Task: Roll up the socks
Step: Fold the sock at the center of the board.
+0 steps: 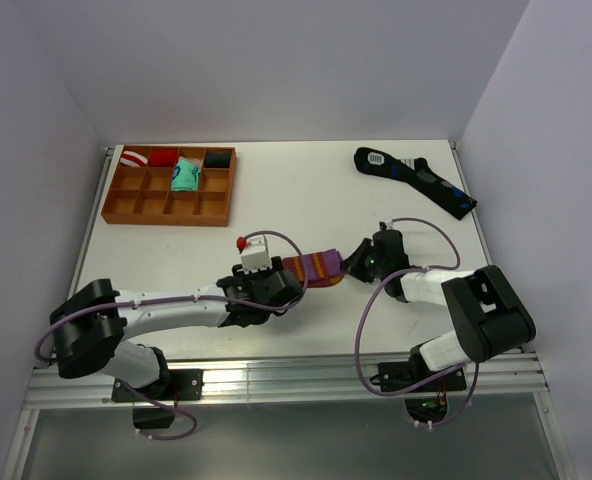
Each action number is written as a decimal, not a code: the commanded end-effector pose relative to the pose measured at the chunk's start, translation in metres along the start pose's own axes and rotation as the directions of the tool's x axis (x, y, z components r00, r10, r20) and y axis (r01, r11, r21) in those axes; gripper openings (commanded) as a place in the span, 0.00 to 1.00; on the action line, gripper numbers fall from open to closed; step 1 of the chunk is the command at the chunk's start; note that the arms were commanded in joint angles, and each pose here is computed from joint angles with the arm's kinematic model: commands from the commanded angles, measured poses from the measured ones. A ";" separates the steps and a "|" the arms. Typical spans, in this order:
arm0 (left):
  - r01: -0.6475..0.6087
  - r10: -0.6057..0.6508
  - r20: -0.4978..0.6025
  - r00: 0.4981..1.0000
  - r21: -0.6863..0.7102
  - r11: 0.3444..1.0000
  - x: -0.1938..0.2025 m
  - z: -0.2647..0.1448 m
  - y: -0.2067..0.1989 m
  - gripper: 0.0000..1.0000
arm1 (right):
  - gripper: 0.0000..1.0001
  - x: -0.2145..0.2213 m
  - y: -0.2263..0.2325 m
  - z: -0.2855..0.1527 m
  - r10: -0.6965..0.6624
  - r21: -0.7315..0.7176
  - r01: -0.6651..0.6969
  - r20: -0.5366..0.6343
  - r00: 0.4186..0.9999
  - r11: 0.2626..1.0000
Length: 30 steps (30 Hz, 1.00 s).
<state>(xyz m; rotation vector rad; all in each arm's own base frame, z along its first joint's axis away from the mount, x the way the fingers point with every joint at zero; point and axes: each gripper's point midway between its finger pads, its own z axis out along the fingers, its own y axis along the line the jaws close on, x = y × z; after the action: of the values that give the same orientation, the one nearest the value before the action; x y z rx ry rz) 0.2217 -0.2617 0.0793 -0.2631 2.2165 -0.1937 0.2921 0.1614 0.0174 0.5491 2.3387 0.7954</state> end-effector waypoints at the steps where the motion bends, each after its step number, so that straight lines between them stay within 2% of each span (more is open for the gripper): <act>1: 0.016 -0.018 0.029 0.999 0.053 0.998 -0.018 -0.019 -0.006 0.67 | 0.00 -0.001 -0.012 0.004 -0.029 0.053 0.028 0.026 0.999 0.998; 5: 0.035 -0.037 0.035 0.999 0.067 0.997 -0.025 -0.017 -0.008 0.70 | 0.00 0.000 -0.014 0.003 -0.042 0.068 0.040 0.028 0.999 0.997; 12: 0.004 -0.006 0.022 1.000 0.095 0.996 -0.031 0.024 -0.025 0.74 | 0.00 0.002 -0.017 0.002 -0.046 0.083 0.044 0.024 0.999 0.996; 22: 0.025 -0.021 -0.016 1.000 0.259 0.965 -0.033 0.051 -0.050 0.82 | 0.00 0.004 -0.020 -0.001 -0.054 0.096 0.052 0.027 0.998 0.994; 30: 0.035 -0.020 -0.076 0.997 0.203 0.979 -0.012 0.068 -0.041 0.81 | 0.00 -0.007 -0.004 -0.018 -0.069 0.062 0.065 0.071 0.995 0.996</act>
<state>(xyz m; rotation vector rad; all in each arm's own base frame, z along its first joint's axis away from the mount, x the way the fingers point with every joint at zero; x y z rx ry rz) 0.2842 -0.2922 0.0528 -0.1681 2.2531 -0.3997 0.2882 0.1558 0.0231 0.5315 2.3241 0.7247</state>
